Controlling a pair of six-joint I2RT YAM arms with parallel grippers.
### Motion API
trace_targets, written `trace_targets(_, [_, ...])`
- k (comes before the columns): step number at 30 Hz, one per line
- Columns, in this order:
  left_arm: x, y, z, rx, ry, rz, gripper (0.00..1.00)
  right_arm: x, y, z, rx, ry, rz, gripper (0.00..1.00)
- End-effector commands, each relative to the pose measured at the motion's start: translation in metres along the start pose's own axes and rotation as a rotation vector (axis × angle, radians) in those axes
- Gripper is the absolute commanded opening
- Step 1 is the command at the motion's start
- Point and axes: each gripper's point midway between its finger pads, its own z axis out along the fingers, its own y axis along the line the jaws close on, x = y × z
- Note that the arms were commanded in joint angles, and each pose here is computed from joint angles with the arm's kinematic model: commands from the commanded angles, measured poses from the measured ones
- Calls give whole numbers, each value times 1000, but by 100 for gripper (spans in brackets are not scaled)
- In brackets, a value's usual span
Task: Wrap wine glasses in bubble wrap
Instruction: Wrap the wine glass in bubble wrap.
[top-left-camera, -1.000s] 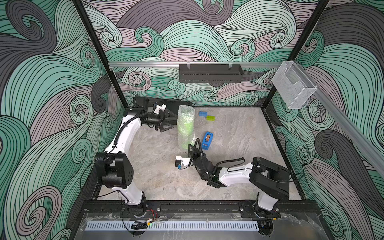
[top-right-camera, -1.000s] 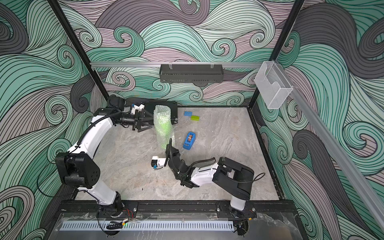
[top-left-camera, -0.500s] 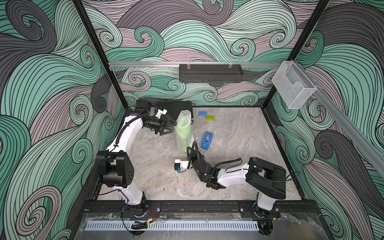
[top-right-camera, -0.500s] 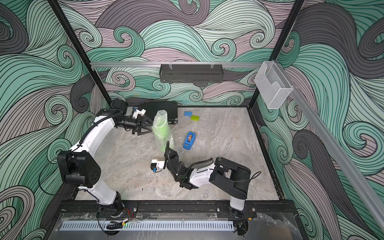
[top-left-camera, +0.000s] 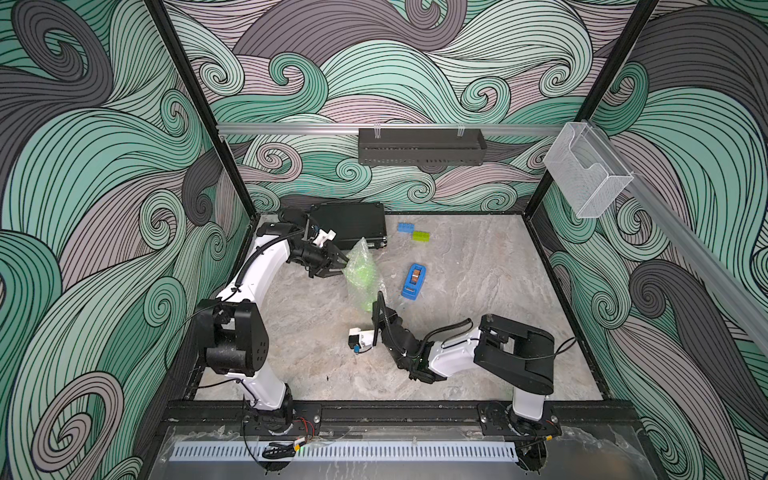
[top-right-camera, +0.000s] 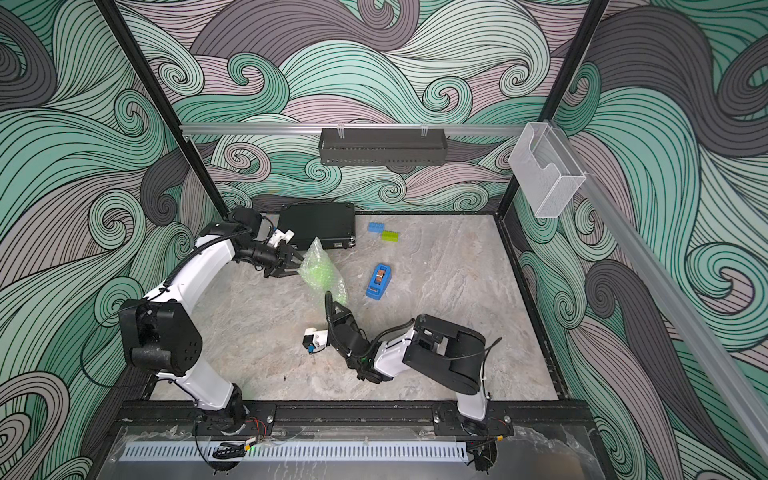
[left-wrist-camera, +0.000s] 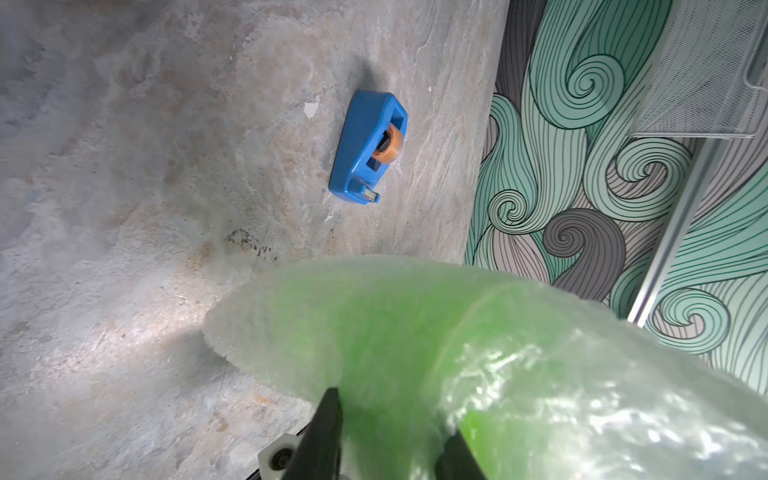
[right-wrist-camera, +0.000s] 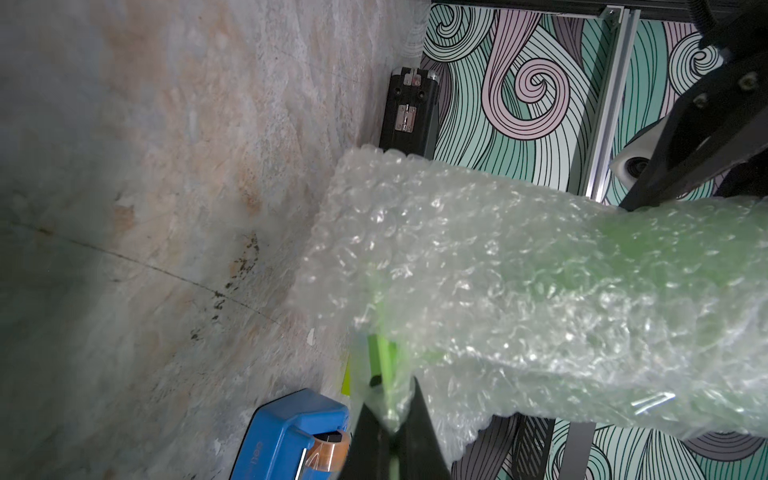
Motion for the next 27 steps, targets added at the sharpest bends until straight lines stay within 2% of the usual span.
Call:
trace_targets(1, [22, -1, 5, -13, 64, -2, 20, -17, -44, 0, 129, -45, 104, 0])
trace_targets(6, [25, 4, 7, -35, 64, 6, 2, -25, -41, -1, 128, -53, 107, 0])
trace_targets(9, [21, 10, 7, -70, 53, 12, 0, -33, -38, -2, 126, -63, 101, 2])
trace_targets(10, [19, 11, 6, -78, 49, 18, 0, -35, -38, -3, 126, -64, 101, 9])
trace_targets(12, [16, 12, 4, -98, 39, 29, 0, -39, -35, -6, 122, -75, 101, 28])
trace_targets(14, [12, 11, 1, -120, 27, 51, 0, -44, -34, -12, 121, -91, 106, 56])
trace_targets(15, [9, 11, -1, -136, 18, 65, 0, -45, -34, -15, 121, -98, 114, 64])
trace_targets(18, [2, 10, -10, -187, -3, 121, 0, -47, -38, -32, 89, -130, 173, 76])
trace_targets(21, [-6, 10, -21, -251, -37, 180, 0, -33, -32, -59, -70, -146, 312, 76])
trace_targets(27, [-28, 20, -32, -396, -90, 281, 0, 16, -59, -114, -446, -219, 901, 71])
